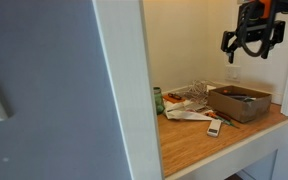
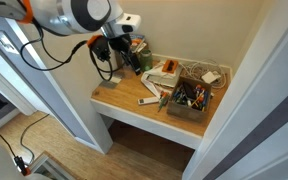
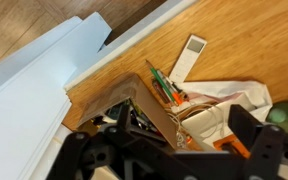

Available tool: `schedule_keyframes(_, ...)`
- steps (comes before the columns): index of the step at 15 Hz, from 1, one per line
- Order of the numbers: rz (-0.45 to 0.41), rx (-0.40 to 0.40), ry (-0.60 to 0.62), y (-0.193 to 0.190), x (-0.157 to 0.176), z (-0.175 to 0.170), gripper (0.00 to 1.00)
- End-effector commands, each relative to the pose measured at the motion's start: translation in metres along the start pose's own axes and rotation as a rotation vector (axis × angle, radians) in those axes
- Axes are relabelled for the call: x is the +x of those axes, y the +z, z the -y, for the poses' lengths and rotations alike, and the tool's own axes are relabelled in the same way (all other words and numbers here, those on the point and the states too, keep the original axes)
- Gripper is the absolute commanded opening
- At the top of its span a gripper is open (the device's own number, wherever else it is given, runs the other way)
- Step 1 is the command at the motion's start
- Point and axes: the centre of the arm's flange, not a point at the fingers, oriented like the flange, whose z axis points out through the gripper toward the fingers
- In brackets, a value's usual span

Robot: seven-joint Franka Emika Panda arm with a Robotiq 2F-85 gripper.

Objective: Take the black thing out of the box

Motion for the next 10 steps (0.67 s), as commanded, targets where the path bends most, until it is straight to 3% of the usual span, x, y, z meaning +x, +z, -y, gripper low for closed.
schedule_keyframes(1, -0.042, 0.013, 0.198, 0.027, 0.049, -0.012, 1.0)
schedule_keyframes(10, -0.105, -0.021, 0.684, 0.114, 0.102, -0.052, 1.0)
